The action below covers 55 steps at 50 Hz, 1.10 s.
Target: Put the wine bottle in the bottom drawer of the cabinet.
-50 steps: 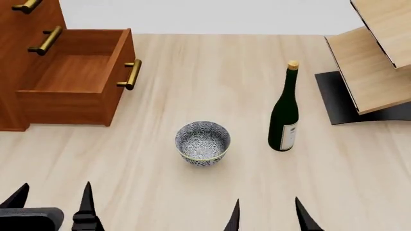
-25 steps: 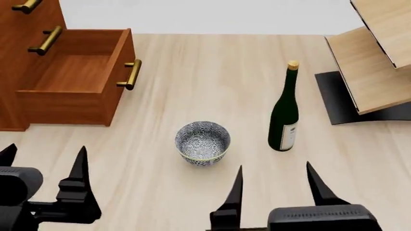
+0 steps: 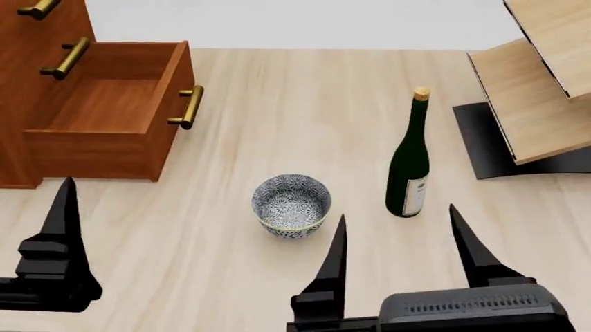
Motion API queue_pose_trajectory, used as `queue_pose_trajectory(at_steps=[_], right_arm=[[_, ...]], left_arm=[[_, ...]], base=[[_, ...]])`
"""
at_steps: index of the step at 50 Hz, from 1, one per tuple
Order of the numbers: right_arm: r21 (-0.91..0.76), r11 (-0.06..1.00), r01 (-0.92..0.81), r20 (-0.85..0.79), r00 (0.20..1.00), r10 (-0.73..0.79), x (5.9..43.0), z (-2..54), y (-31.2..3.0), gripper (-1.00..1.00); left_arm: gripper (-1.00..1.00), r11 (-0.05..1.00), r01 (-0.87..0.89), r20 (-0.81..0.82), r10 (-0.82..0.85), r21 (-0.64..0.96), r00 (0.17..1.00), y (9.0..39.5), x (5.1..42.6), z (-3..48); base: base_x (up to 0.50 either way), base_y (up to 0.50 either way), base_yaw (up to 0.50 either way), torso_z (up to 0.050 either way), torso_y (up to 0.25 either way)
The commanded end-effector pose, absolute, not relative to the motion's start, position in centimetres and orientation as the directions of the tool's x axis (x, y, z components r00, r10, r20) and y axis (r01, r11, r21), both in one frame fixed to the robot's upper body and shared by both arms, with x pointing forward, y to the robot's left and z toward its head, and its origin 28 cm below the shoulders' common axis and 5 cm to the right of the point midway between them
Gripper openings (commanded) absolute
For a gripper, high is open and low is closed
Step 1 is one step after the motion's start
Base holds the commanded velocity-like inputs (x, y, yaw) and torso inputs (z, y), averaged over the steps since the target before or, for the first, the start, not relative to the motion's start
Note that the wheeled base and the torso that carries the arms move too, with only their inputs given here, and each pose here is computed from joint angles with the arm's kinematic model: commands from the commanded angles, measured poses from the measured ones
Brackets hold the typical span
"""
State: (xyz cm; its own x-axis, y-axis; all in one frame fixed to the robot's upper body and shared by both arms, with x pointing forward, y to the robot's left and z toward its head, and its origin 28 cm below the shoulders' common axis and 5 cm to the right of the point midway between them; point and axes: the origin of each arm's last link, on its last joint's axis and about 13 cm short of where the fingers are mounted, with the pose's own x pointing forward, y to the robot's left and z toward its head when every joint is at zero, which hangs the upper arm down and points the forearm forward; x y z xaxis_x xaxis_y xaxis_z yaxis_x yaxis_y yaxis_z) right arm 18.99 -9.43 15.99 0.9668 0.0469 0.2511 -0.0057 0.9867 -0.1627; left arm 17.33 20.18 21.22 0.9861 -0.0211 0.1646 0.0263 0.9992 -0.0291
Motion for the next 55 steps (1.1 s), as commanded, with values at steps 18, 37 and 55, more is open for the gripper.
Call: queue_pose_trajectory(at_steps=[18,37,55], right_arm=[[-0.183,0.983,0.007,0.29,0.956,0.047,18.31,17.11,-9.43,1.0],[-0.178,0.984,0.0,0.277,0.96,0.05,18.47,16.55,-9.36,1.0],[-0.173,0.985,-0.001,0.281,0.958,0.05,18.48,16.58,-9.27,1.0]], left_arm=[[1.0,0.999,-0.022,0.201,0.026,-0.023,0.979,20.84,16.23,22.64],[1.0,1.0,-0.02,0.2,0.025,-0.024,0.98,20.71,16.25,22.43],[1.0,0.999,-0.019,0.198,0.025,-0.035,0.98,20.75,16.44,21.99]], base=[[0.0,0.0,0.0,0.0,0.0],[0.0,0.2,0.0,0.0,0.0],[0.01,0.34,0.0,0.0,0.0]])
